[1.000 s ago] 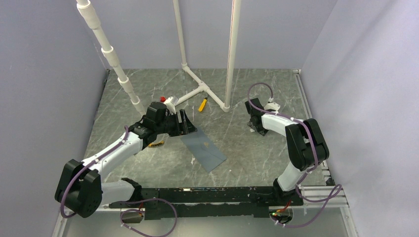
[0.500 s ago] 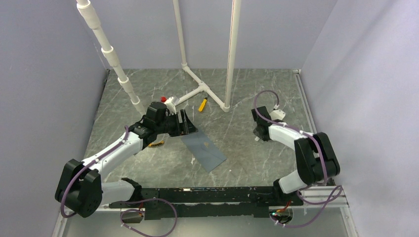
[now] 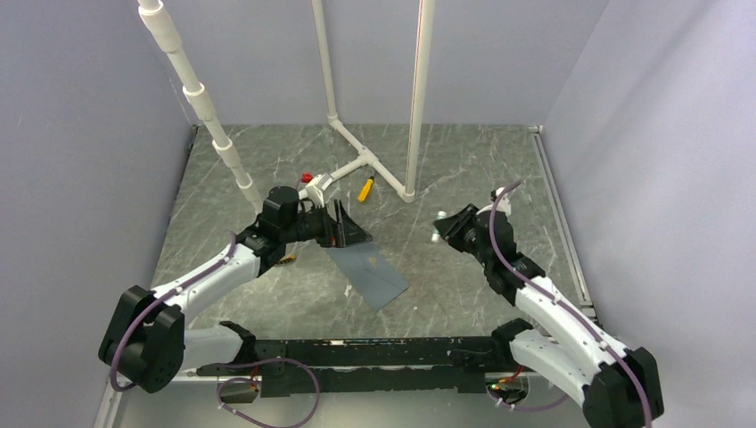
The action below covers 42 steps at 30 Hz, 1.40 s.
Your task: Place the letter into the envelope and seal it
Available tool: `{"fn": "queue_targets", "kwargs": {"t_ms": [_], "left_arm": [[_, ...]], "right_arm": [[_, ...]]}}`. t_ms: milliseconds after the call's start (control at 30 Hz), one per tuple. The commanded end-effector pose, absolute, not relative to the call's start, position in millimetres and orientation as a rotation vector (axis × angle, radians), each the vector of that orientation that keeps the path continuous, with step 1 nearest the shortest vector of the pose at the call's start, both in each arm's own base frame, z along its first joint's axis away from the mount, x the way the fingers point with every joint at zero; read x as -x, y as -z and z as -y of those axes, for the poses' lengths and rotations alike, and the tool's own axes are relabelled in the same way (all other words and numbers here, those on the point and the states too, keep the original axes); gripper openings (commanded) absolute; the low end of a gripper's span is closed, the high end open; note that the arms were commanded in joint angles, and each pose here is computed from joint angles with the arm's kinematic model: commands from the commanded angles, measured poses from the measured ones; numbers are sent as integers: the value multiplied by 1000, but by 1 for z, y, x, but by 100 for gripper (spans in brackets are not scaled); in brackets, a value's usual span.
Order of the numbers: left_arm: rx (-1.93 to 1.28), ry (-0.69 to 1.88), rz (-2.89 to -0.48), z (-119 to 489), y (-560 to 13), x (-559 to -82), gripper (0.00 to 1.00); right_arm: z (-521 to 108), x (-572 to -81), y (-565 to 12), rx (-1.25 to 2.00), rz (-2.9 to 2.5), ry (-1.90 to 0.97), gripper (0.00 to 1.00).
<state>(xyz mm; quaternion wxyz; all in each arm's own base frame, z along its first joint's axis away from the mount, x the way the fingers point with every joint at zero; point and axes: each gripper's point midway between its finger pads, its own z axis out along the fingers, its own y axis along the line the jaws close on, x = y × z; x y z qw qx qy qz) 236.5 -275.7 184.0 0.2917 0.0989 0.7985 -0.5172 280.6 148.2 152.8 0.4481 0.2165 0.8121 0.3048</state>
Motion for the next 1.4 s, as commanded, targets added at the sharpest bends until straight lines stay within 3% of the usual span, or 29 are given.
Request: {"fn": "queue_targets", "kwargs": {"t_ms": [0, 467, 667, 867, 1033, 1267, 1367], "left_arm": [[-454, 1591, -1888, 306, -236, -217, 93], [-549, 1760, -1738, 338, -261, -189, 73], [-522, 1755, -1787, 344, -258, -196, 56], [-500, 1748, -1783, 344, -261, -199, 54], [-494, 1760, -1769, 343, -265, -198, 59], [-470, 1742, -1752, 340, -270, -199, 49], [-471, 1748, -1744, 340, -272, -198, 49]], "right_arm": [[-211, -259, -242, -269, -1740, -1120, 22], [-267, -222, -292, -111, -1596, -1393, 23], [-274, -216, -294, -88, -1596, -1448, 23], [-276, -212, -291, -72, -1607, -1454, 24], [-278, -210, -288, -55, -1622, -1452, 24], [-280, -207, -286, -31, -1630, -1460, 24], [-280, -207, -284, -25, -1637, -1454, 24]]}}
